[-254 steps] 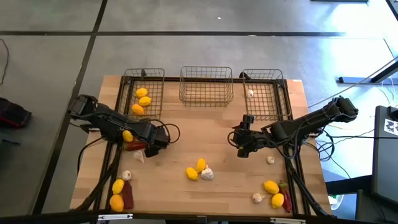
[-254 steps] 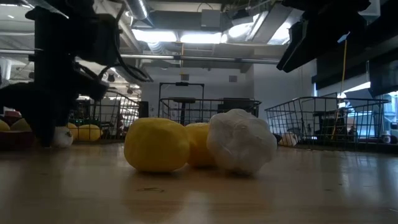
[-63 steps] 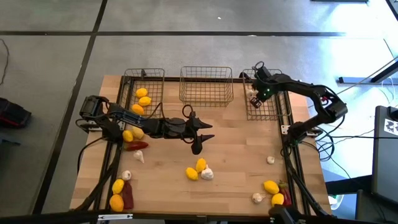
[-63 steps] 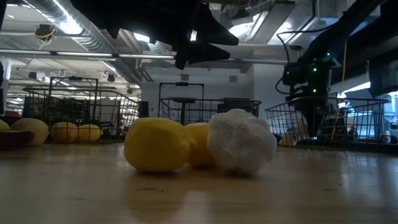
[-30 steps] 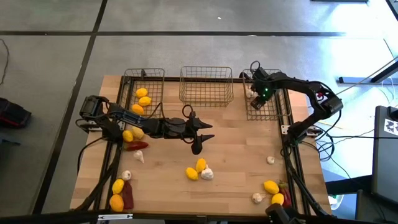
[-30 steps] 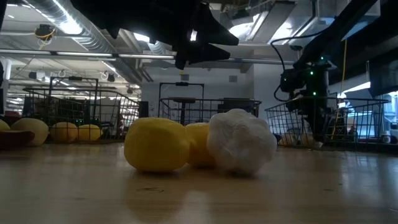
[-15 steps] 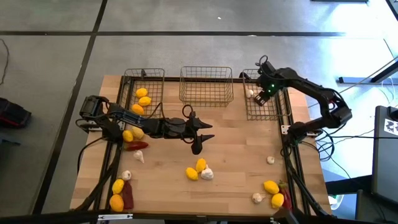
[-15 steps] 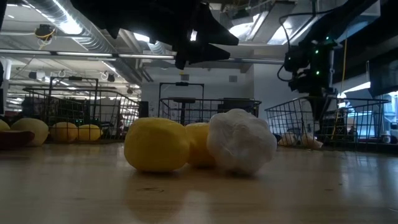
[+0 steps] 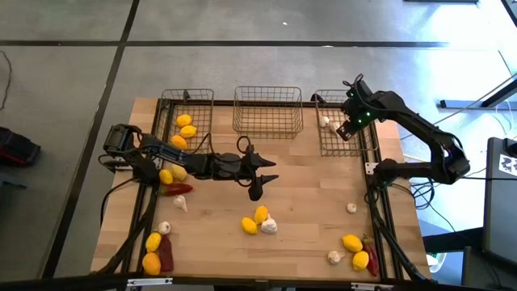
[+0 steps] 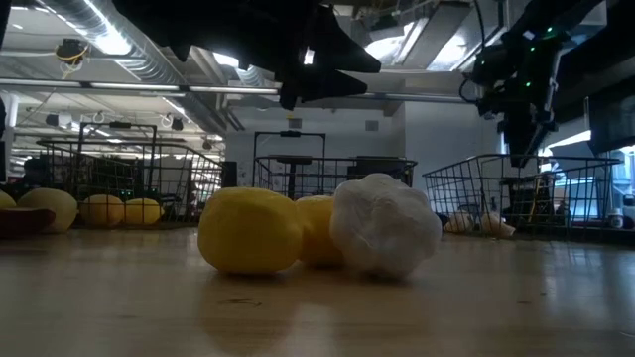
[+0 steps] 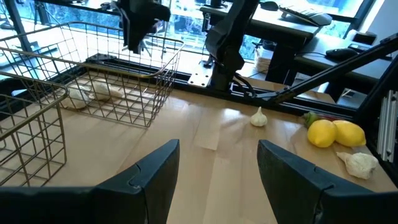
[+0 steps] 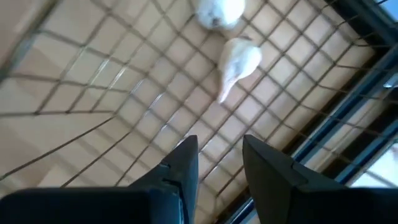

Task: Sort produce into baskets
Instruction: Put the white garlic into the right gold wire basket

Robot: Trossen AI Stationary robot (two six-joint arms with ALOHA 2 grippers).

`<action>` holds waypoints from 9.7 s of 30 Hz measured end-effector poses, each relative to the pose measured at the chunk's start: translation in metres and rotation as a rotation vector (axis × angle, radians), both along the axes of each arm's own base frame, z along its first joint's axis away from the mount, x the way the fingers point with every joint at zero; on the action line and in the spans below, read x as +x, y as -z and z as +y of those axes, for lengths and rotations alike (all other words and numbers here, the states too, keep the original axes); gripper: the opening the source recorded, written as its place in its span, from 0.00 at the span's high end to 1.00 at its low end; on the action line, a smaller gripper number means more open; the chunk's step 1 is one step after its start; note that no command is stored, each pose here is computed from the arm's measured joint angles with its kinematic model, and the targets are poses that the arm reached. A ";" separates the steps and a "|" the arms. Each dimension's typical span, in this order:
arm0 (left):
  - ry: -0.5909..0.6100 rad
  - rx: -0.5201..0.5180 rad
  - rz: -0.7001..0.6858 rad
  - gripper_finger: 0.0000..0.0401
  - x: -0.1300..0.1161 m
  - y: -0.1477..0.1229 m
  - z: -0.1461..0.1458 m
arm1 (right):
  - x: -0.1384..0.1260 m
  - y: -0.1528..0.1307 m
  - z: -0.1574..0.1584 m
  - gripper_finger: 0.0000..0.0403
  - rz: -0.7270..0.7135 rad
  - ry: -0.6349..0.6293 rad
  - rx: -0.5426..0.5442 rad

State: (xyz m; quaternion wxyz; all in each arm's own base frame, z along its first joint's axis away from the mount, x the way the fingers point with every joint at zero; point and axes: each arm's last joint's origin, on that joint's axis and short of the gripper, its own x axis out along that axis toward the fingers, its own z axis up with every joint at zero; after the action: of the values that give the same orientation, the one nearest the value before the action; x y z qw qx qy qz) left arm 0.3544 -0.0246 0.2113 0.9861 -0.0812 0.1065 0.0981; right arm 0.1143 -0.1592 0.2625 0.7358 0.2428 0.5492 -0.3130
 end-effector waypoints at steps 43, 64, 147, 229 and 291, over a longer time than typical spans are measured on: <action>-0.001 -0.006 -0.001 0.47 0.000 0.000 0.000 | 0.028 -0.019 0.142 0.69 0.064 -0.242 0.090; 0.000 -0.004 -0.001 0.47 0.000 0.000 0.000 | 0.023 -0.018 0.199 0.69 0.065 -0.308 0.155; 0.003 0.008 0.002 0.47 0.000 0.000 0.000 | -0.008 0.099 0.265 0.69 0.226 -0.543 0.174; 0.003 0.006 0.001 0.47 0.000 0.000 0.000 | 0.005 0.069 0.273 0.98 0.111 -0.623 0.103; 0.003 0.010 0.001 0.47 0.000 0.000 0.000 | 0.038 -0.027 0.070 0.98 -0.093 -0.204 -0.447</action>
State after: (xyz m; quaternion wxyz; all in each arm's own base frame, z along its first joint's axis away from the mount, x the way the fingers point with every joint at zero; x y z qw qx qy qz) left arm 0.3544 -0.0249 0.2112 0.9866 -0.0762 0.1068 0.0970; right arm 0.1528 -0.0889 0.2896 0.8235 0.0316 0.4536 -0.3393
